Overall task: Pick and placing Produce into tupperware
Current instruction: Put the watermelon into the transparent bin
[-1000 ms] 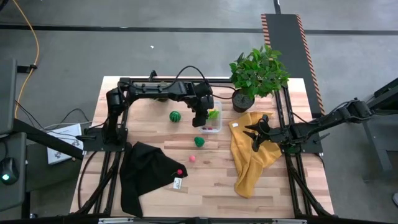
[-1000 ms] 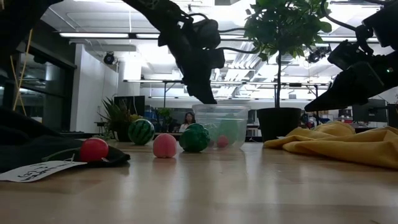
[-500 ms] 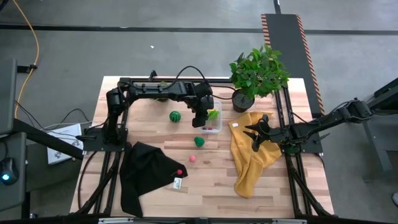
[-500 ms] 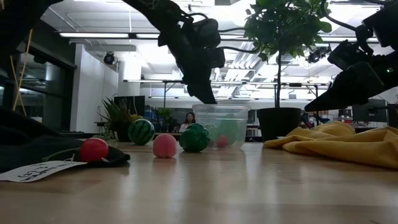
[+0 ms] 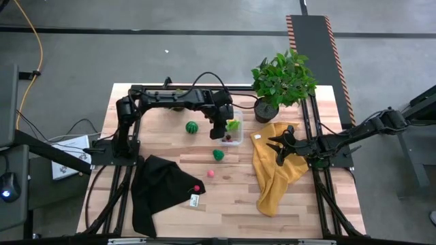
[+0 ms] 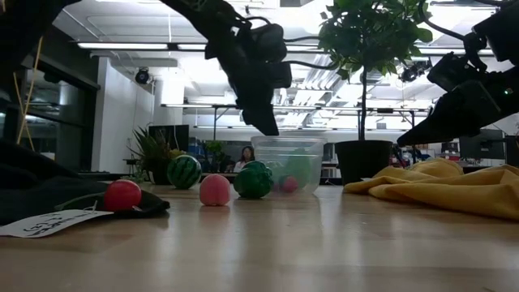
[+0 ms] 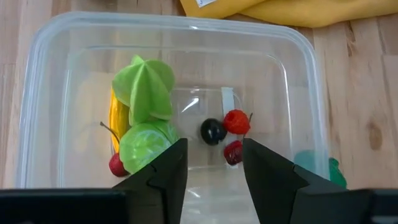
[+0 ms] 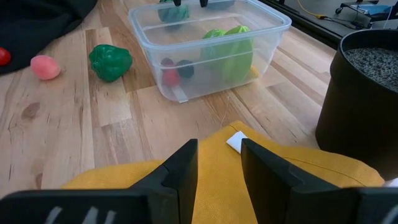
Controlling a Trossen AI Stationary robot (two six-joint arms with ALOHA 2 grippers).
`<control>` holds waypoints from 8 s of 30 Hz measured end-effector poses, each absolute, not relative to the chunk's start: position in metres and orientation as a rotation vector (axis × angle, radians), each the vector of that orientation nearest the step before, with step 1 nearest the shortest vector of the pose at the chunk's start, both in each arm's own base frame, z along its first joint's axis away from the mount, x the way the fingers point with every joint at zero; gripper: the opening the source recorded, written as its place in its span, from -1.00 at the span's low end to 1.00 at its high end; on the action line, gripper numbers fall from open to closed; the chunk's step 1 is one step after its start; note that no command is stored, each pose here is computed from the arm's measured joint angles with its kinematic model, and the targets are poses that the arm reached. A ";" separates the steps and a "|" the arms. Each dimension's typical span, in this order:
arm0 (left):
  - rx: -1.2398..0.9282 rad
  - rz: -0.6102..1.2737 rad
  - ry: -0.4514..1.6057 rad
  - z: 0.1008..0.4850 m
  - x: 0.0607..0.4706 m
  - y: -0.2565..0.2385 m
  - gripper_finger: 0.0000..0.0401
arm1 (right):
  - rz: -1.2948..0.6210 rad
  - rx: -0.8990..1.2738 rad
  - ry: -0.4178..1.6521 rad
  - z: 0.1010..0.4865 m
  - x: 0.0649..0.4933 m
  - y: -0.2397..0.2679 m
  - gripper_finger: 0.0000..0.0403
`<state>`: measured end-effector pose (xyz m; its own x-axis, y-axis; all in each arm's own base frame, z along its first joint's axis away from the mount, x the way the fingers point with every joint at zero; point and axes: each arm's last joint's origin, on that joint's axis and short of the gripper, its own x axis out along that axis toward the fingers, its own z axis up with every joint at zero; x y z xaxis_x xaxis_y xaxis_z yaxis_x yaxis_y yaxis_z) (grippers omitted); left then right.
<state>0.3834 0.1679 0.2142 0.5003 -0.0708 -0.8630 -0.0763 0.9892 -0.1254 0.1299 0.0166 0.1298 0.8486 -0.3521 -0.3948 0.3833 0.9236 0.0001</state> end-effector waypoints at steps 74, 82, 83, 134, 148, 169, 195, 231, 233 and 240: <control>-0.226 0.117 1.400 0.351 0.319 0.143 -0.48 | -0.390 0.073 0.414 0.129 0.129 0.016 -0.43; -0.219 0.268 1.427 0.351 0.317 0.146 -0.48 | -0.390 0.073 0.414 0.129 0.129 0.016 -0.43; -0.219 0.285 1.429 0.351 0.317 0.146 -0.48 | -0.390 0.073 0.415 0.129 0.129 0.016 -0.43; -0.824 0.807 1.545 0.285 0.294 0.172 -0.42 | -0.390 0.073 0.415 0.128 0.129 0.016 -0.43; -0.814 0.803 1.488 0.285 0.295 0.181 0.22 | -0.390 0.073 0.415 0.128 0.129 0.016 -0.43; -0.826 0.805 1.490 0.285 0.295 0.180 0.95 | -0.390 0.073 0.415 0.128 0.129 0.016 -0.43; -0.818 0.714 1.490 0.230 0.297 0.180 0.98 | -0.390 0.073 0.416 0.128 0.129 0.016 -0.43; -0.767 0.663 1.467 0.195 0.298 0.178 0.98 | -0.390 0.073 0.416 0.128 0.129 0.016 -0.43; -0.767 0.662 1.464 0.193 0.298 0.177 0.98 | -0.390 0.073 0.416 0.128 0.129 0.016 -0.43; -0.778 0.658 1.476 0.183 0.294 0.175 0.98 | -0.390 0.071 0.419 0.128 0.129 0.016 -0.43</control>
